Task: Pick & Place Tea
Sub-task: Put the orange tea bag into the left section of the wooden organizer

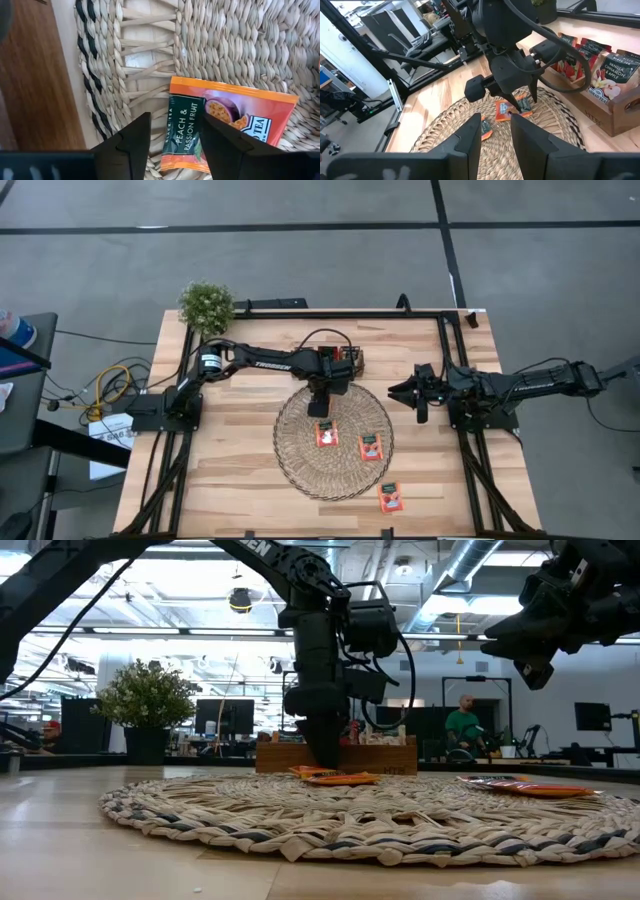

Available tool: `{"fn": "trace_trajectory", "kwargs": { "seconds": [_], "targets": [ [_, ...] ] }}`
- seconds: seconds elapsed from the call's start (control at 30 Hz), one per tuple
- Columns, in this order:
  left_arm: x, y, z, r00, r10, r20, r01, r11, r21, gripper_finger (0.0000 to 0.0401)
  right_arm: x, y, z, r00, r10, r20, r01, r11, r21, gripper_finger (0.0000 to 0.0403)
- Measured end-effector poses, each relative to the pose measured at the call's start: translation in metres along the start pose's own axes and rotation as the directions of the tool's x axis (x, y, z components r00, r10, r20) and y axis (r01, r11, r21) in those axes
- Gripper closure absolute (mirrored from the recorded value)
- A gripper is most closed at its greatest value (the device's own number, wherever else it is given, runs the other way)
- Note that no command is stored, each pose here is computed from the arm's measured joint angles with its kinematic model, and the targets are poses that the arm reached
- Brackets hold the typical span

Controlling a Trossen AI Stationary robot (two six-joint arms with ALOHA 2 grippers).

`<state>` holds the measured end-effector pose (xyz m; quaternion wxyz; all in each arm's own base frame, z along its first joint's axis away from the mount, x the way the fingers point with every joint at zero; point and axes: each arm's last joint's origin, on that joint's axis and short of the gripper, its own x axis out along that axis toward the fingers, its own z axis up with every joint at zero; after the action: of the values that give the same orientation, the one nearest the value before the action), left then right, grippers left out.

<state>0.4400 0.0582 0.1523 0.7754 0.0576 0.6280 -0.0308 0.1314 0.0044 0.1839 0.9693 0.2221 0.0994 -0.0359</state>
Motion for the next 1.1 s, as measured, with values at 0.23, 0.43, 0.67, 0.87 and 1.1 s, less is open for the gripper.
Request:
{"fn": "trace_trajectory", "kwargs": {
  "seconds": [0.23,0.43,0.67,0.87,1.1],
  "targets": [
    [0.0001,-0.0003,-0.0002,1.000,-0.008,-0.001,0.008,1.000,-0.001,0.0293,0.0000,0.0000,0.0000,1.000,0.000,0.000,0.000,1.000,0.000,0.0305],
    [0.0002,-0.0005,-0.0003,1.000,-0.008,-0.001,0.008,1.000,0.000,0.0323,0.0000,0.0000,-0.0001,1.000,0.000,-0.001,0.000,1.000,0.000,0.0305],
    [0.0003,-0.0004,-0.0003,1.000,-0.004,-0.002,0.004,1.000,-0.002,0.0350,0.0000,0.0000,0.0000,1.000,0.000,0.000,0.000,1.000,0.000,0.0305],
    [0.0005,-0.0002,-0.0003,1.000,-0.003,-0.002,0.003,1.000,-0.003,0.0371,0.0000,0.0000,-0.0001,1.000,0.000,-0.001,0.000,1.000,0.000,0.0305],
    [0.0010,-0.0002,-0.0004,1.000,-0.003,-0.004,0.003,1.000,-0.008,0.0396,0.0000,-0.0001,-0.0001,1.000,-0.001,-0.001,0.001,1.000,0.000,0.0305]
  ]
}}
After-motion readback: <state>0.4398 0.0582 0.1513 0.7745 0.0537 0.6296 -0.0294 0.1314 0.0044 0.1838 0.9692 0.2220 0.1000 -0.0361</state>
